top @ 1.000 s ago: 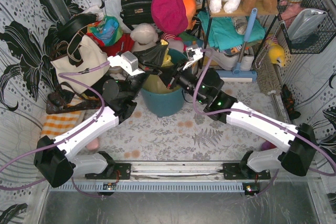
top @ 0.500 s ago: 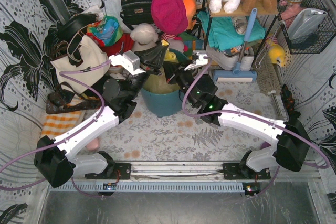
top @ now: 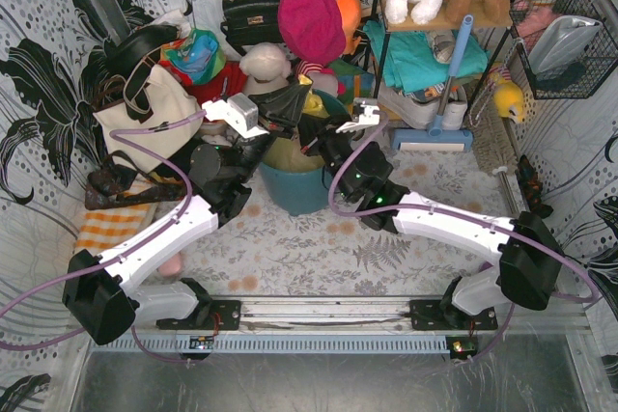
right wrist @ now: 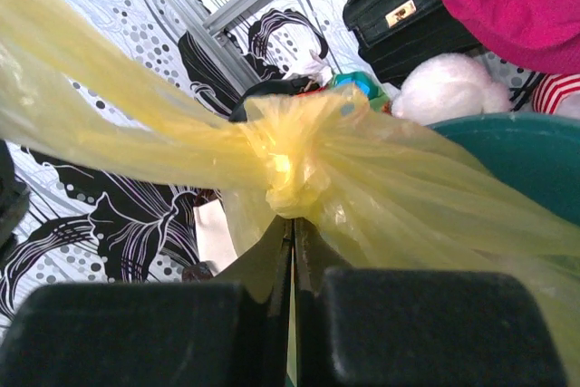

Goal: Tie the trash bag

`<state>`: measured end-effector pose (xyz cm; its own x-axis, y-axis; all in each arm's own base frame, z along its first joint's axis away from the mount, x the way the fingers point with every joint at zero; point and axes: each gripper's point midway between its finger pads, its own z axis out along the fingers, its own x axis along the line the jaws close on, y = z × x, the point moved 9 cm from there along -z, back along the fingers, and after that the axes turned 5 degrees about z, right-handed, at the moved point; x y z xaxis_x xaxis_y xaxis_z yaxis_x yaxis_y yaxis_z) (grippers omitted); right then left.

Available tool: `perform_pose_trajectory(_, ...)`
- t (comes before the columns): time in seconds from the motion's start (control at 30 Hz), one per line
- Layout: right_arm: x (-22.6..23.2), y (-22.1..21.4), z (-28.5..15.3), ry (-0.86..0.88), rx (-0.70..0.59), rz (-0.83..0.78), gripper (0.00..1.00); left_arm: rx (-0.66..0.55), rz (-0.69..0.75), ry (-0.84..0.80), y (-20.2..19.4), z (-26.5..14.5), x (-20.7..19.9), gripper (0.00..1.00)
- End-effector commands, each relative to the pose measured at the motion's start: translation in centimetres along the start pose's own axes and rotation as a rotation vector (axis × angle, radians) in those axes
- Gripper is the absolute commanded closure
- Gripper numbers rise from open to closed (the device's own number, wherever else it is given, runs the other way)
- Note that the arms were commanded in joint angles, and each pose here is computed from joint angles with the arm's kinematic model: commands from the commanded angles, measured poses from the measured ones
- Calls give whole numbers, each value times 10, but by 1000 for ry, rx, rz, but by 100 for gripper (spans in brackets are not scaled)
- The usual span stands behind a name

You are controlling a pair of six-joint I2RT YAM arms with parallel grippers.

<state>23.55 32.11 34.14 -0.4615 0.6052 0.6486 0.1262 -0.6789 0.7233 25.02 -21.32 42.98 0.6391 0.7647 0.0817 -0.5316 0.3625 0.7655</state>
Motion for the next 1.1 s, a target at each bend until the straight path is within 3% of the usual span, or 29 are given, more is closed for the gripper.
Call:
perform_pose_trajectory(0.0,12,-1,6,-9,-109,86,100,-34,1,-14,7,3,0,100)
perform_pose_trajectory(0.37,22,-8,23,-62,-326,149,100,-19,1,-41,9,3,-2,100)
perform_pose_trajectory(0.5,13,-17,30,-87,-409,96,100,-12,5,-39,10,1,-1,100)
perform_pose_trajectory(0.53,13,-15,30,-89,-423,79,100,-11,8,-37,11,0,-1,93)
perform_pose_trajectory(0.63,13,-13,32,-93,-434,49,100,-8,22,-38,17,-5,-1,52)
perform_pose_trajectory(0.7,13,-12,31,-93,-430,38,100,-8,21,-32,26,-11,0,41)
perform_pose_trajectory(0.9,12,-14,28,-95,-384,18,100,108,-43,183,44,-23,16,38)
perform_pose_trajectory(1.07,10,-16,25,-99,-358,17,100,239,-117,324,34,-32,27,38)
